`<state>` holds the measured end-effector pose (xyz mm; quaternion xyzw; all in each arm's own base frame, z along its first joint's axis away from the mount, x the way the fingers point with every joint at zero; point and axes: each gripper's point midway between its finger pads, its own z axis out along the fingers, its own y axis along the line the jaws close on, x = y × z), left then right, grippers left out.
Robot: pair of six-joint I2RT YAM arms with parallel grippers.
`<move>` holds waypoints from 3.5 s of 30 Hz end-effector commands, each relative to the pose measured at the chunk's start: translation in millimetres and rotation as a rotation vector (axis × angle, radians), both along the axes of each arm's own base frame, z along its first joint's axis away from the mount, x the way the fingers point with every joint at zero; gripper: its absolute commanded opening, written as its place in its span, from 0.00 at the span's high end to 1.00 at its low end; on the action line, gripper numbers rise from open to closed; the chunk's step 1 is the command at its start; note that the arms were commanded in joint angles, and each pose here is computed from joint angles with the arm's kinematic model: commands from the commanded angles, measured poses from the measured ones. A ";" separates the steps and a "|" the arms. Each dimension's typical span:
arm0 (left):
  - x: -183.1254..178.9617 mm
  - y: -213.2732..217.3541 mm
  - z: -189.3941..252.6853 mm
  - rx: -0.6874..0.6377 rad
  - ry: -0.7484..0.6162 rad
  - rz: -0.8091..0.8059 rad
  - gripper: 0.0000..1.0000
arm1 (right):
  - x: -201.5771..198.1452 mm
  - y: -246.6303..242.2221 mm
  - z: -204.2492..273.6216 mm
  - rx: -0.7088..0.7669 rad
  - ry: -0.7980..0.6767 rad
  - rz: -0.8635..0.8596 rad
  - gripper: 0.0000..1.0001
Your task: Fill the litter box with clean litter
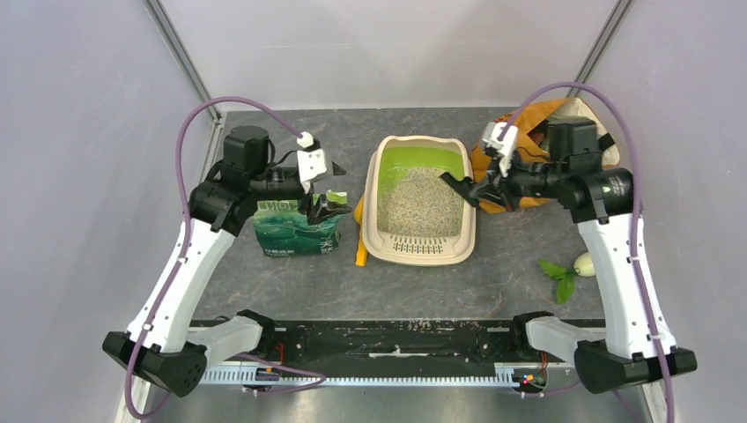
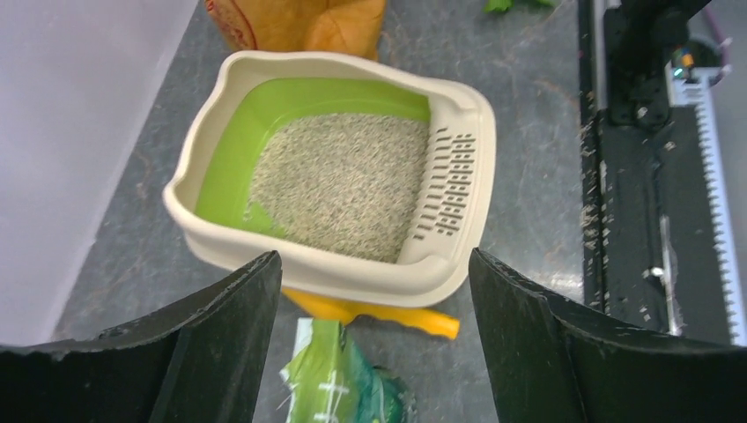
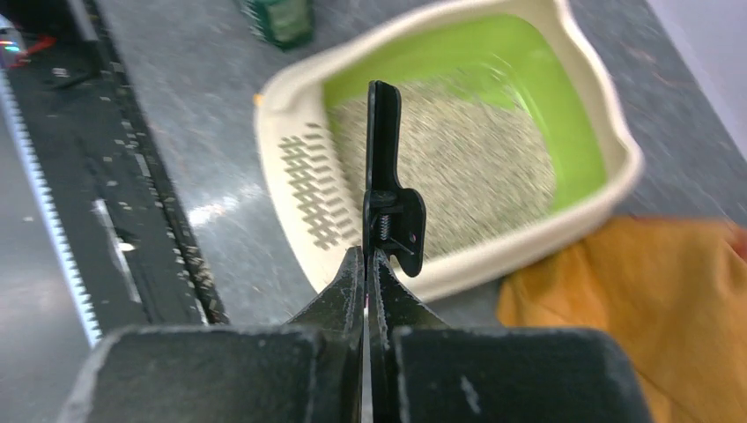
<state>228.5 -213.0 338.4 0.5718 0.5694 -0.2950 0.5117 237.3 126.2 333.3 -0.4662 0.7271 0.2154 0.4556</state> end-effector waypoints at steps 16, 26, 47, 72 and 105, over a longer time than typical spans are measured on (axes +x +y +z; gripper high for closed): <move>-28.8 -53.3 -23.8 -0.120 0.253 -0.093 0.23 | -27.2 134.0 5.8 -0.005 -0.059 0.408 1.00; -35.6 -62.2 -29.0 -0.110 0.273 -0.123 0.36 | -35.9 149.2 -3.6 -0.074 -0.052 0.450 1.00; -55.3 -46.5 8.4 -0.325 0.080 -0.187 0.98 | -44.9 149.0 60.4 0.272 -0.069 0.323 0.15; -60.6 -46.9 23.2 -0.370 0.003 -0.227 0.98 | -56.9 184.0 54.6 0.336 -0.035 0.463 0.32; 14.3 124.7 -33.3 0.182 0.066 0.123 0.27 | -3.8 189.3 32.8 0.156 -0.161 0.470 1.00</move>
